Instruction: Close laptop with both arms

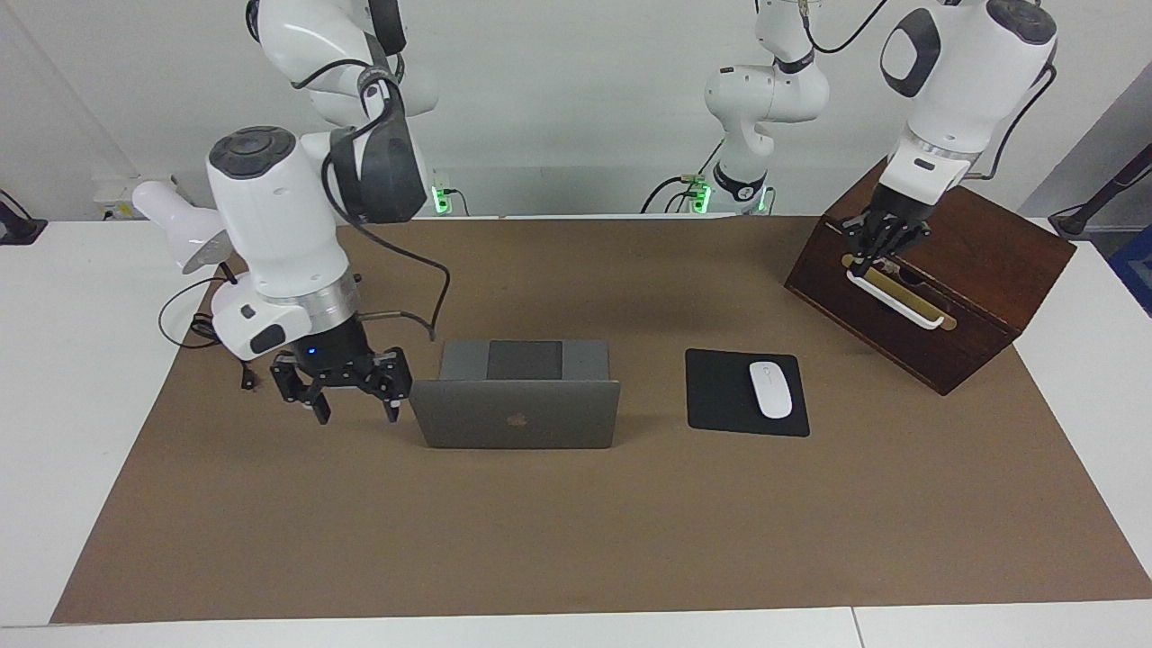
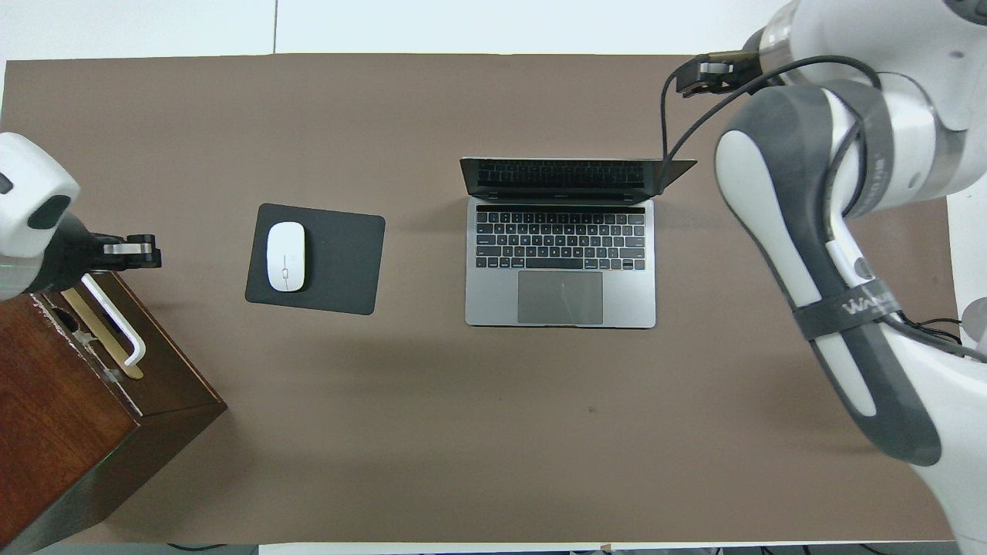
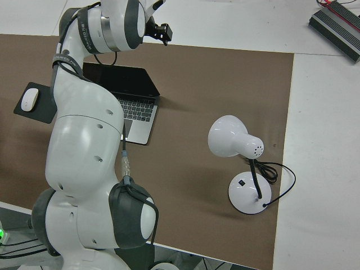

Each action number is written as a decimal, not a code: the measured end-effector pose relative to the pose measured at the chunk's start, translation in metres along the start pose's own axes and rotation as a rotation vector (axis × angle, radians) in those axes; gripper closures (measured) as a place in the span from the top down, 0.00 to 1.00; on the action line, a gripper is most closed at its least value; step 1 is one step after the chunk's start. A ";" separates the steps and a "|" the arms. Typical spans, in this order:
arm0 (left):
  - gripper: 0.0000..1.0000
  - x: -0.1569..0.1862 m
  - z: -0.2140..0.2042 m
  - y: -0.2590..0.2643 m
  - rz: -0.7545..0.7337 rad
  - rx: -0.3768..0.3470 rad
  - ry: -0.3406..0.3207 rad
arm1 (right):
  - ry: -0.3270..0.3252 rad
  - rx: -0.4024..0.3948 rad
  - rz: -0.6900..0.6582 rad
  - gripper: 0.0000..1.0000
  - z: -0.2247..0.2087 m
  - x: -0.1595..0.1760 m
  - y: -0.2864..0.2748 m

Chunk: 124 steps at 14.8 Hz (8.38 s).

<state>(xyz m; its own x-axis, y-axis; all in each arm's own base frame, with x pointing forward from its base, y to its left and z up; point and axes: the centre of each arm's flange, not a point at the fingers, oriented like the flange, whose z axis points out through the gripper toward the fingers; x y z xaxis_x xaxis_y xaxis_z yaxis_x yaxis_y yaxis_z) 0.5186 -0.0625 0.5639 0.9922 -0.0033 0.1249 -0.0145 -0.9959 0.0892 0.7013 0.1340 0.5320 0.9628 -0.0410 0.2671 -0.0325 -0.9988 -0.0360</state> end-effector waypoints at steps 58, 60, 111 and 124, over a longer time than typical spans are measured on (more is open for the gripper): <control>0.01 -0.144 0.293 0.277 0.359 -0.231 0.393 | 0.004 -0.067 0.014 0.01 0.011 -0.042 -0.124; 0.01 -0.147 0.294 0.278 0.363 -0.231 0.392 | 0.007 -0.066 0.013 0.01 0.013 -0.041 -0.123; 0.01 -0.154 0.298 0.274 0.566 -0.200 0.455 | -0.505 0.027 -0.006 0.01 0.165 -0.130 -0.098; 0.01 -0.155 0.298 0.274 0.566 -0.200 0.456 | -0.485 0.032 -0.005 0.01 0.171 -0.133 -0.100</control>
<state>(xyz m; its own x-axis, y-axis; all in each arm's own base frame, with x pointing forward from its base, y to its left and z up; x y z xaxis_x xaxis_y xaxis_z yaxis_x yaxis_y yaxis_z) 0.3983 -0.3619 0.2743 0.6773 -0.4287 0.5979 -0.5725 -0.8175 0.0624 0.6222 0.2442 0.3355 0.9773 -0.0113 -0.2117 -0.0262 -0.9974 -0.0675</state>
